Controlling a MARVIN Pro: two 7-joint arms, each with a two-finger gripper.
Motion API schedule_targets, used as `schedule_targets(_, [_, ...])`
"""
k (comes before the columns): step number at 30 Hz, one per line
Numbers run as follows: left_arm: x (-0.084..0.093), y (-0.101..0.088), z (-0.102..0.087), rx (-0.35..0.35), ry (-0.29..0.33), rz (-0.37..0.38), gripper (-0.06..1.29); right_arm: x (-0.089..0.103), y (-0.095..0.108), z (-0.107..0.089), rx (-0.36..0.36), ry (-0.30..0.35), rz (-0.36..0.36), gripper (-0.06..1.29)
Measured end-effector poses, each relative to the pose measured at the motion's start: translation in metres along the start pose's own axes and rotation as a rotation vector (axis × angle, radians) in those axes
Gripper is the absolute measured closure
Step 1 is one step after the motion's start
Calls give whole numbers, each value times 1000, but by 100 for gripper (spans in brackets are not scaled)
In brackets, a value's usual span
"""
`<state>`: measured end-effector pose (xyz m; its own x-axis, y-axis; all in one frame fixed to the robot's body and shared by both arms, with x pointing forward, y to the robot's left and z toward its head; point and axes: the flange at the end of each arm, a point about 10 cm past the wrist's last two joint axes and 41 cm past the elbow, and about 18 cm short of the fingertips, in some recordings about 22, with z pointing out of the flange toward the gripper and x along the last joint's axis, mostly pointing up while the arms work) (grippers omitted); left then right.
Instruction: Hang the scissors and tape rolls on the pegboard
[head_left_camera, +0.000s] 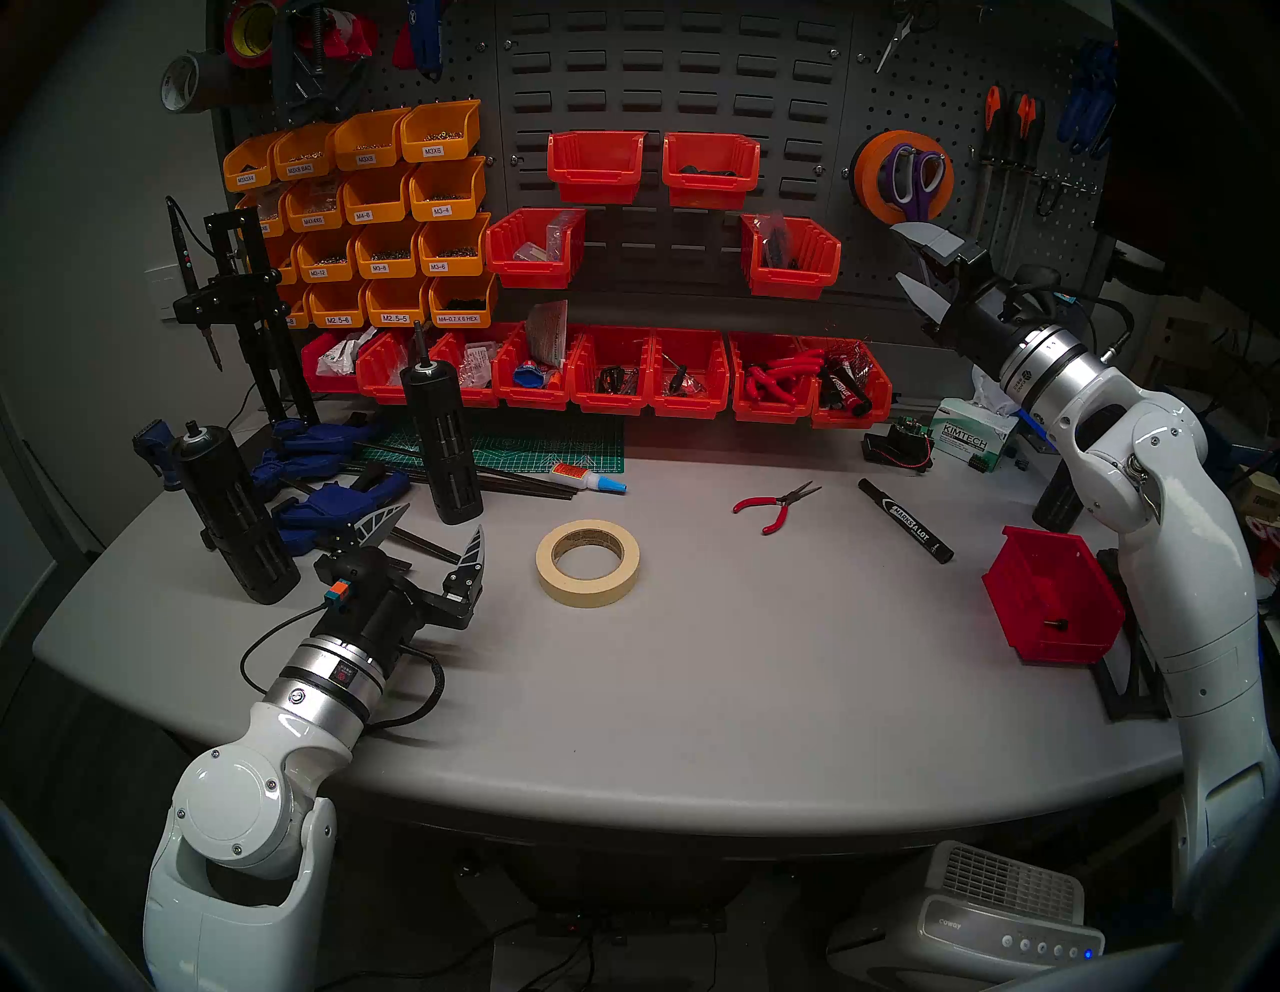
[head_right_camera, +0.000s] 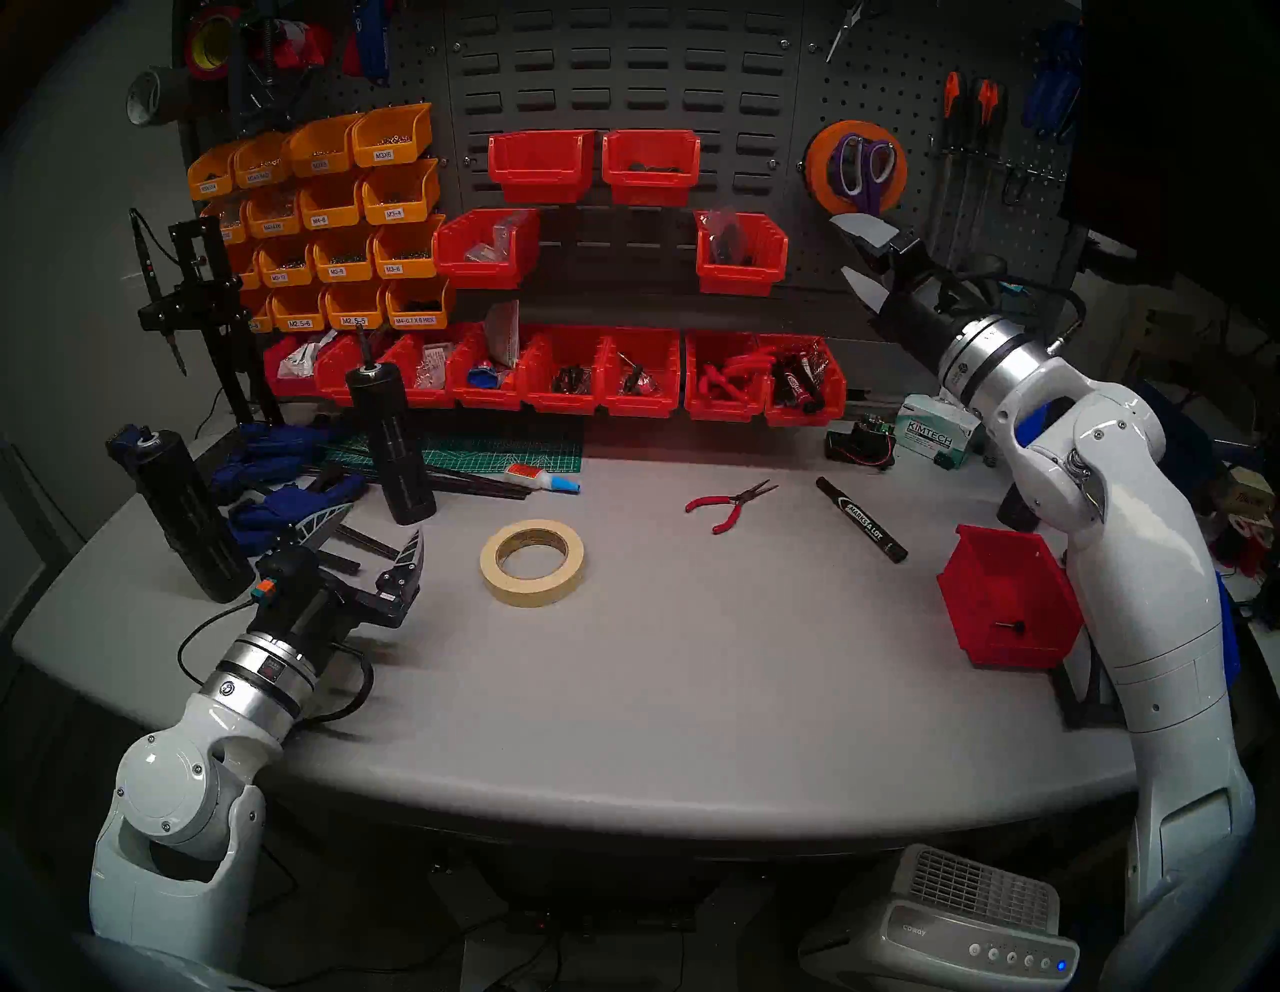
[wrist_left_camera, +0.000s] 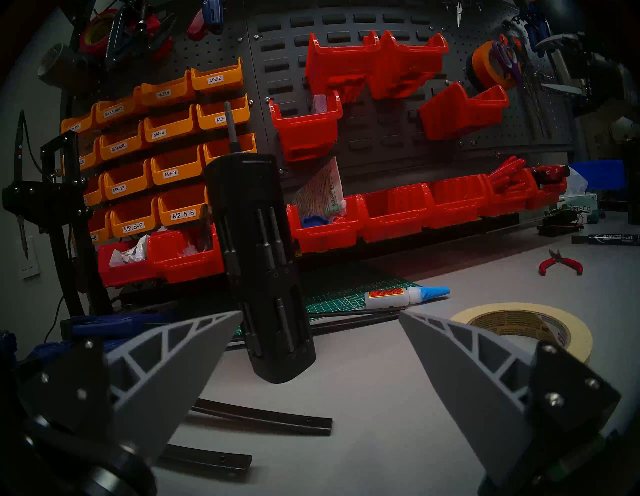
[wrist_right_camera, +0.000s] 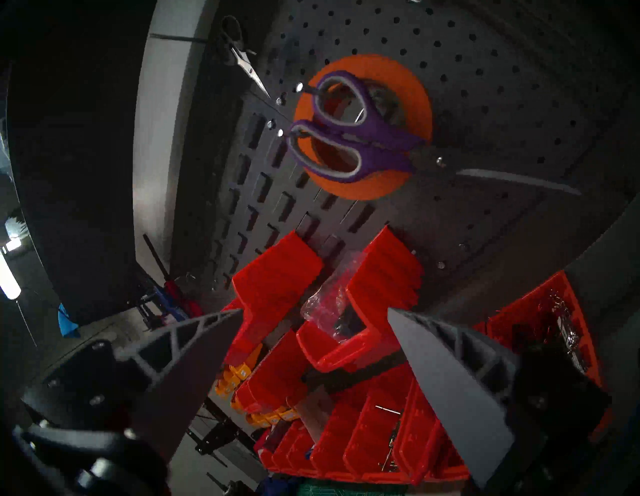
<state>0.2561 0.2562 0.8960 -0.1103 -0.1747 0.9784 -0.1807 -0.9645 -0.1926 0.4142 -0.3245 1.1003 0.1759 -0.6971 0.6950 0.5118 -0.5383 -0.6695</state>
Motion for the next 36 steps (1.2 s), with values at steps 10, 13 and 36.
schedule_targets(10, [0, 0, 0, 0, 0, 0, 0, 1, -40, -13, 41, -74, -198, 12])
schedule_targets(13, [0, 0, 0, 0, 0, 0, 0, -2, -53, -17, 53, -106, -270, 12])
schedule_targets(36, [0, 0, 0, 0, 0, 0, 0, -29, -129, -56, 17, -233, -726, 9])
